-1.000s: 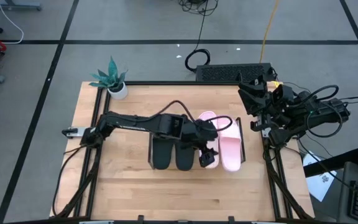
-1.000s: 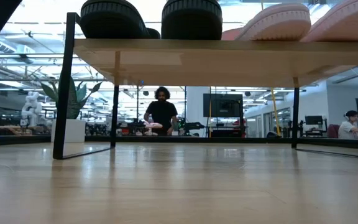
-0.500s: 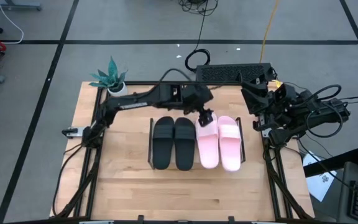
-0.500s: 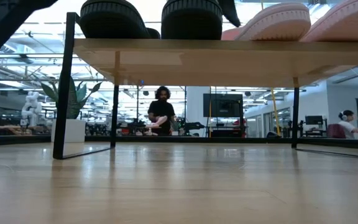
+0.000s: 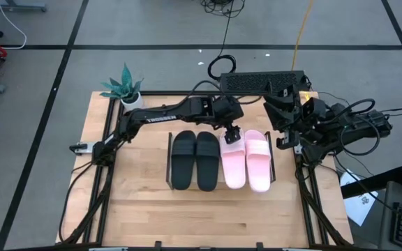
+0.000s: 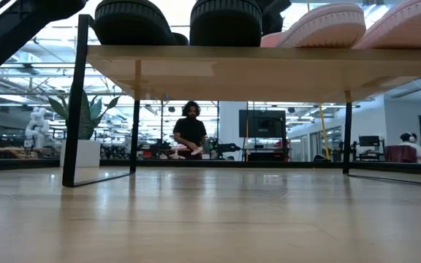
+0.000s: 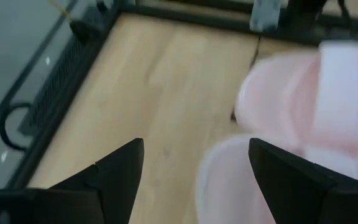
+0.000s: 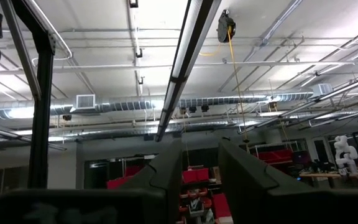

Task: Pick and place slides into the shelf
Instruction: Put the pink slipper on the shelf

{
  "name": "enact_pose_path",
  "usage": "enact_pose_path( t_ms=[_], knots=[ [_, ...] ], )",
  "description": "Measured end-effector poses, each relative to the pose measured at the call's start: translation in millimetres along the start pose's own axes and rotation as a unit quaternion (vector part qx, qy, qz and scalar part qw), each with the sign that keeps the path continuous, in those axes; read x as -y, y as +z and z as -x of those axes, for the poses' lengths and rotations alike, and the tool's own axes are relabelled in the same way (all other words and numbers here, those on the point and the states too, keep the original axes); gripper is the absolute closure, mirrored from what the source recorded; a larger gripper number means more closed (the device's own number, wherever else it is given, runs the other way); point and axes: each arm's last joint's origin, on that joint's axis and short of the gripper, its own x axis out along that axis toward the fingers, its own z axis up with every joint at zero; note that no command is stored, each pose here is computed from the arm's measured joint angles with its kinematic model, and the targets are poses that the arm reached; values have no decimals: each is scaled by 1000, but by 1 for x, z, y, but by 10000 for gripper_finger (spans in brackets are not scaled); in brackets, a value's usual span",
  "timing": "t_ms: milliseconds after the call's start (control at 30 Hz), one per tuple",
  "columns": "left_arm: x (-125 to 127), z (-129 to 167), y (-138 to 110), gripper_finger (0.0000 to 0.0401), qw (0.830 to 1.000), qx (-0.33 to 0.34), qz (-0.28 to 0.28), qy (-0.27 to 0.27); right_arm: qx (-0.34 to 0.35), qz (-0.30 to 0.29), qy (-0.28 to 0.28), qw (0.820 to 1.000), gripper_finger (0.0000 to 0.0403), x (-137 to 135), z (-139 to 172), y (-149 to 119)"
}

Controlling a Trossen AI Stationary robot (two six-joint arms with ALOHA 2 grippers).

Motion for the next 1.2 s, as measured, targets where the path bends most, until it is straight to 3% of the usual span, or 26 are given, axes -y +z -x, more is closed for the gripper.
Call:
enact_pose_path(
  t_ms=[267, 433, 867, 1033, 1200],
  knots=[
    [4, -33, -15, 110, 999, -49, 7, -17, -4, 1, 1, 1000, 310, -1, -1, -3],
    [20, -34, -18, 110, 999, -49, -10, -22, -5, 1, 1, 1000, 310, -1, -1, -3],
    [14, 30, 7, 110, 1000, 23, 8, 1, -9, 2, 1, 1000, 310, -1, -1, -4],
    [42, 49, 9, 110, 998, 46, -2, -31, 9, 2, -2, 1000, 310, 0, -1, 0],
    [83, 48, 1, 110, 996, 54, -48, -44, 18, 6, -4, 1000, 310, 1, -1, 3]
  ],
)
